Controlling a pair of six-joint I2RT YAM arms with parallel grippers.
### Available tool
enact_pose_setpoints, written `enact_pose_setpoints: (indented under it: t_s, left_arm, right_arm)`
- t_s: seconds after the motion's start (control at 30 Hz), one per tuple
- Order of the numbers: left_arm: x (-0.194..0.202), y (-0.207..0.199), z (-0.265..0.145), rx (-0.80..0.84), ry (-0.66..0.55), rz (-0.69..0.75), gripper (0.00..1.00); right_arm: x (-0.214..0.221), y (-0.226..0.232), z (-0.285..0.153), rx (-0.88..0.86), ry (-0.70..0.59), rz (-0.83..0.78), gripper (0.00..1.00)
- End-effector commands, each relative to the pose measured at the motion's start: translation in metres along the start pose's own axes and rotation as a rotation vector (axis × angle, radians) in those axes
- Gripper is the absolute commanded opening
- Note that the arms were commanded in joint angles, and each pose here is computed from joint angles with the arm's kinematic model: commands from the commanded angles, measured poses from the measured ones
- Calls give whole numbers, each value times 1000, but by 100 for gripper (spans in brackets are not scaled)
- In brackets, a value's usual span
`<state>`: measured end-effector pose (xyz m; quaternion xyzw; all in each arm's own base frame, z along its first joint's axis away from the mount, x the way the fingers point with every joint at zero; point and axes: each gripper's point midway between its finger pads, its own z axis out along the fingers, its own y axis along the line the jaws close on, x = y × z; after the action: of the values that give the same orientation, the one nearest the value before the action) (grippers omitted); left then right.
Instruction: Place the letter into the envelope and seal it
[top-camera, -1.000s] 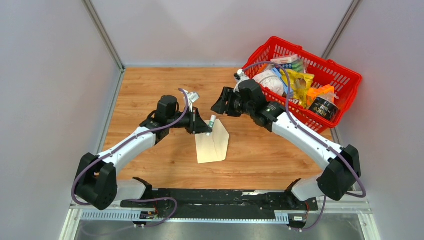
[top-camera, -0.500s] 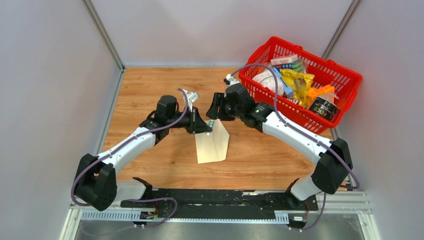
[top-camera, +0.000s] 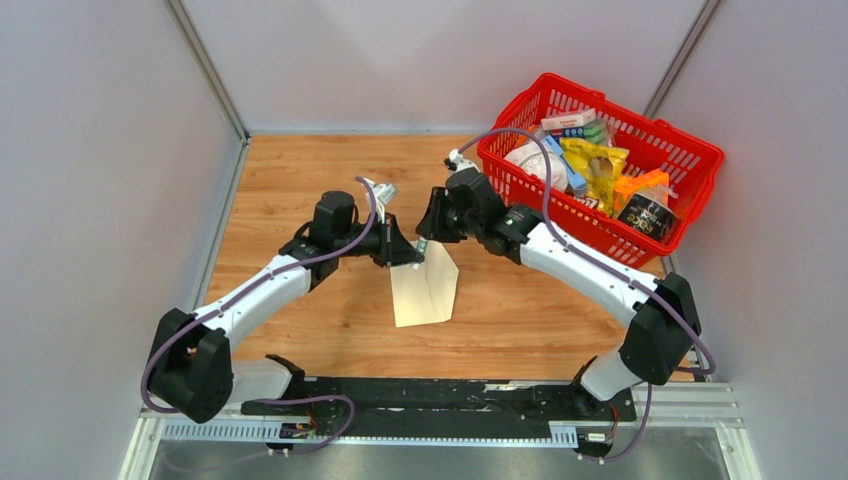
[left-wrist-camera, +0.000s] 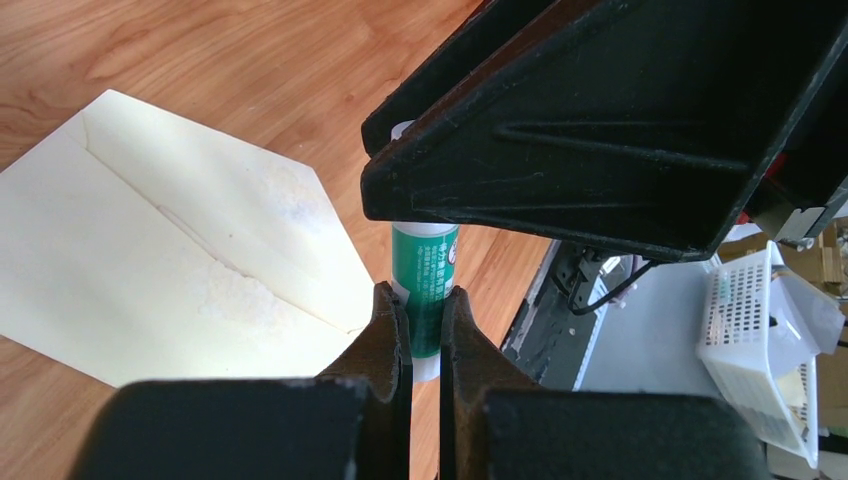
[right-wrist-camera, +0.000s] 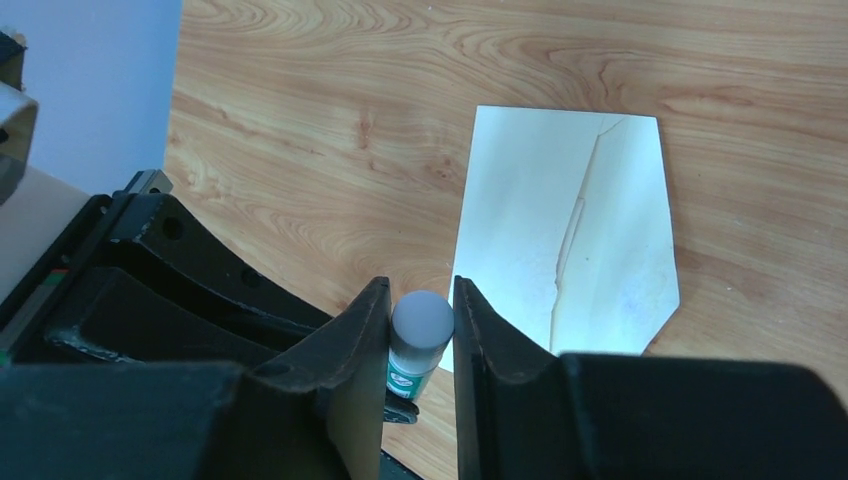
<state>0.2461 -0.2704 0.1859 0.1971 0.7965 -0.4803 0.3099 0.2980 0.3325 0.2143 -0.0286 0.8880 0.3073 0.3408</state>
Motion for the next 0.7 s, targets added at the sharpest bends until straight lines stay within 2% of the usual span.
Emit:
enact_pose_setpoints:
  t_s: [0.0, 0.17, 0.67]
  left_arm:
    - [-14, -11, -5, 18, -57, 52, 0]
    - [6, -1, -7, -14, -9, 1, 0]
    - [46, 14, -16, -75, 84, -66, 0]
  right_arm:
    - [-12, 10, 2, -11, -29, 3, 22]
    - [-20, 1, 9, 52, -50, -26, 13]
    - [-30, -50, 14, 210, -79, -27, 15]
